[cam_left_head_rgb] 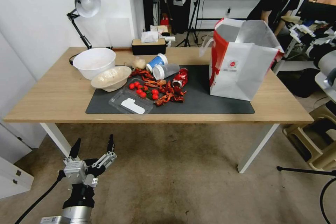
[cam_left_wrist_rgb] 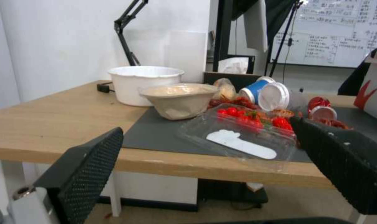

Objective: Pick up the food delivery bag from the floor and place it on the table.

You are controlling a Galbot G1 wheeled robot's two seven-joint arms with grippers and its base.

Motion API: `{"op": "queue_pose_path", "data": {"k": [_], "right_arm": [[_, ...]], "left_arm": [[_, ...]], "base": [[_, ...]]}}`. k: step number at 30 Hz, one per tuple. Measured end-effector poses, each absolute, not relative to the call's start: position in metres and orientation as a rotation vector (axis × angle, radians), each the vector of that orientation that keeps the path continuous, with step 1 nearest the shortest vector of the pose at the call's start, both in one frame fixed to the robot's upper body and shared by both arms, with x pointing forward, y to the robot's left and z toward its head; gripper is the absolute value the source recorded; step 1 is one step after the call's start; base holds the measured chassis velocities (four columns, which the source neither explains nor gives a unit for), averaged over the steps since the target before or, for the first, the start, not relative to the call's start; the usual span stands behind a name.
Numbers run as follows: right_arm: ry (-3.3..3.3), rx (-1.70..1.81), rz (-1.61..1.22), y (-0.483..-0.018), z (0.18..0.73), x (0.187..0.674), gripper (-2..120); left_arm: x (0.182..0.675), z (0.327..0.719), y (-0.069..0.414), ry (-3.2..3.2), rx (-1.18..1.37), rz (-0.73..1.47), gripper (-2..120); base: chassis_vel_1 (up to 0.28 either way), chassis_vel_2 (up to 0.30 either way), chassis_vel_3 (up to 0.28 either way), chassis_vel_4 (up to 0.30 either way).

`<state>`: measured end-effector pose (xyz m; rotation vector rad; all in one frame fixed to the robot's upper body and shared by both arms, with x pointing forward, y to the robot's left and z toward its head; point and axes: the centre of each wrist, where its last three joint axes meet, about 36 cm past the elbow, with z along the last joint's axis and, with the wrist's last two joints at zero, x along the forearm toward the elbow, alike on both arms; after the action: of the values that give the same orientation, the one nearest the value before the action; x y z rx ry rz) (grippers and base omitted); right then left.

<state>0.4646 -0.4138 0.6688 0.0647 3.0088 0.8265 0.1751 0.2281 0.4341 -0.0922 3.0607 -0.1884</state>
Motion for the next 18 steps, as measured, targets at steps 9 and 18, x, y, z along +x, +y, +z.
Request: {"op": "queue_pose_path", "data": {"k": [9, 18], "right_arm": [[3.017, 0.038, 0.805, -0.407, 0.664, 0.462, 100], [3.019, -0.013, 0.764, -0.403, 0.657, 0.453, 100]], "left_arm": [[0.176, 0.434, 0.229, 3.057, -0.096, -0.187, 100], [0.177, 0.435, 0.230, 3.054, -0.101, -0.187, 100]], "base": [[0.000, 0.000, 0.000, 0.000], [0.000, 0.000, 0.000, 0.000]]}}
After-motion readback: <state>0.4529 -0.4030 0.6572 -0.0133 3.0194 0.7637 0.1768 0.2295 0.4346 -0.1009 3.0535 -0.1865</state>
